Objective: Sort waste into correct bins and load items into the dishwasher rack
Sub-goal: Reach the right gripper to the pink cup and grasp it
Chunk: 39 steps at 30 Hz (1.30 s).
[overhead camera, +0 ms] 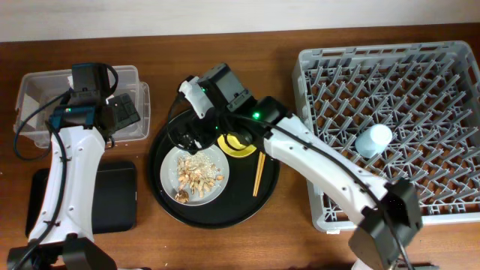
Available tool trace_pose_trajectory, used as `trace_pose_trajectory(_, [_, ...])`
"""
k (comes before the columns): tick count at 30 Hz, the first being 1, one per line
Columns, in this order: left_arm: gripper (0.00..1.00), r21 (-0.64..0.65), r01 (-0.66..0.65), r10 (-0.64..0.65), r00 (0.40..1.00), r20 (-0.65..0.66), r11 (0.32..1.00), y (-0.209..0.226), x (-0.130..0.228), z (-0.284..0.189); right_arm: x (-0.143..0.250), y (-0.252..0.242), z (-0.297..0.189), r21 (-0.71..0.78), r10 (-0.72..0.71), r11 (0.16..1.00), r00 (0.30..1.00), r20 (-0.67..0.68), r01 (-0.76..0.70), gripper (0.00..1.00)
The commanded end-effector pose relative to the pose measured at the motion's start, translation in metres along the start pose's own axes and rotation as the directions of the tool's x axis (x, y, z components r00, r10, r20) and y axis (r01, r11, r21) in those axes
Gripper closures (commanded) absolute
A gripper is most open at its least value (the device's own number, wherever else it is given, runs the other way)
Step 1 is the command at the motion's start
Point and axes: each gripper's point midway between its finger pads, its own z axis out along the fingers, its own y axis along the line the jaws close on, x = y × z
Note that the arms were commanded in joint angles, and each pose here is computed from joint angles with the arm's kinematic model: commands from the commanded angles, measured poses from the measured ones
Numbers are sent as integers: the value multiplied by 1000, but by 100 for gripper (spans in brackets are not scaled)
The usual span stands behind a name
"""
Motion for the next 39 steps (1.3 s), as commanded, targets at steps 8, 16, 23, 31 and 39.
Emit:
trace_pose_trajectory(8, [1,-1,13,-13,1000,16,1000,1,-3,-5,14,-93,47,330,164,930,986,25,-164,52])
trace_pose_trajectory(16, [1,-1,13,-13,1000,16,1000,1,-3,-5,32,-89,84,343,59,939,997,-49,-38,60])
trace_pose_trajectory(23, [1,-1,13,-13,1000,16,1000,1,-3,-5,49,-98,98,388,13,921,993,-114,32,56])
trace_pose_trajectory(31, [1,-1,13,-13,1000,16,1000,1,-3,-5,59,-101,97,401,5,914,988,-157,59,70])
trace_pose_trajectory(39, [1,-1,13,-13,1000,16,1000,1,-3,-5,58,-88,101,335,12,941,987,-161,43,82])
